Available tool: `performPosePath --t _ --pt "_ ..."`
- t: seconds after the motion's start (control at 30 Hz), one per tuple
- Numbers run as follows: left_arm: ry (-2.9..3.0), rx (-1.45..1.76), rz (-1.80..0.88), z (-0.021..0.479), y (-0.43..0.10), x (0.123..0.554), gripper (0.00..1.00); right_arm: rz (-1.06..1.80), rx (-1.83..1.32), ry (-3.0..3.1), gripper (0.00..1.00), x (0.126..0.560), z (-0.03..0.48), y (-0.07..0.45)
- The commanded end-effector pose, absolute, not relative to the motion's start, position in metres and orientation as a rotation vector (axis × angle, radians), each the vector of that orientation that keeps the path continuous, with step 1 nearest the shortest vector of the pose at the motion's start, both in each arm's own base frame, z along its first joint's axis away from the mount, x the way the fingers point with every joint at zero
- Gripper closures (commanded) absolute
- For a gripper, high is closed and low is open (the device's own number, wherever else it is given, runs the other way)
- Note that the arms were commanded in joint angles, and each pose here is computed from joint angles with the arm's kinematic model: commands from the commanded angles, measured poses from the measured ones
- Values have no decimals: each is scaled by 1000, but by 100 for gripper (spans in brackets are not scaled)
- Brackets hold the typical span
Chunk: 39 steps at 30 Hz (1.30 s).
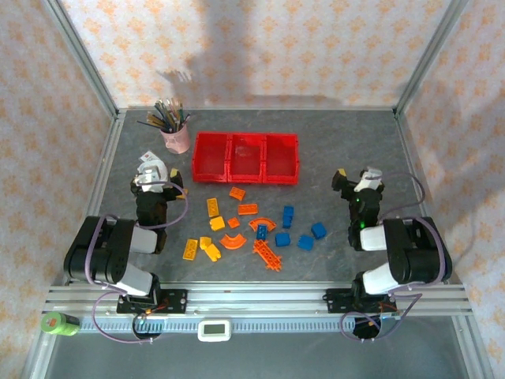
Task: Sort the legos into containers by color
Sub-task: Pick up the lego from the center of the table.
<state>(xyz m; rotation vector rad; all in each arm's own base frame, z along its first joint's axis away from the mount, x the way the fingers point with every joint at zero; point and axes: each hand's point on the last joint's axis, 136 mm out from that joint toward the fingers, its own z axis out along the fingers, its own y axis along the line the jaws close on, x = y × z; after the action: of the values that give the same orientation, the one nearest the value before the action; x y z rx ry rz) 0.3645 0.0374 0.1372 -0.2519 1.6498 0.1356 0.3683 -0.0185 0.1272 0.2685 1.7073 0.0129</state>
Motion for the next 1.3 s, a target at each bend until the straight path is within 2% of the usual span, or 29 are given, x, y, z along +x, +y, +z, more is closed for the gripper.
performPosePath --t 0.0,0.33,0.53,0.77,1.1,1.27 --pt "1615 -246 129 157 38 365 1 -13 324 1685 0 371 144 -27" --pt "1547 -304 11 202 33 351 1 118 449 1676 0 365 176 -25" --pt "1528 -423 -186 219 24 350 1 215 741 1707 0 354 167 -36" --pt "1561 -601 -335 204 24 346 0 341 688 1896 0 364 156 -6" --pt "1808 -567 -429 186 -9 345 1 395 509 2093 0 361 153 47" --pt "1889 -513 -476 187 -43 337 1 466 445 2159 0 352 150 74"
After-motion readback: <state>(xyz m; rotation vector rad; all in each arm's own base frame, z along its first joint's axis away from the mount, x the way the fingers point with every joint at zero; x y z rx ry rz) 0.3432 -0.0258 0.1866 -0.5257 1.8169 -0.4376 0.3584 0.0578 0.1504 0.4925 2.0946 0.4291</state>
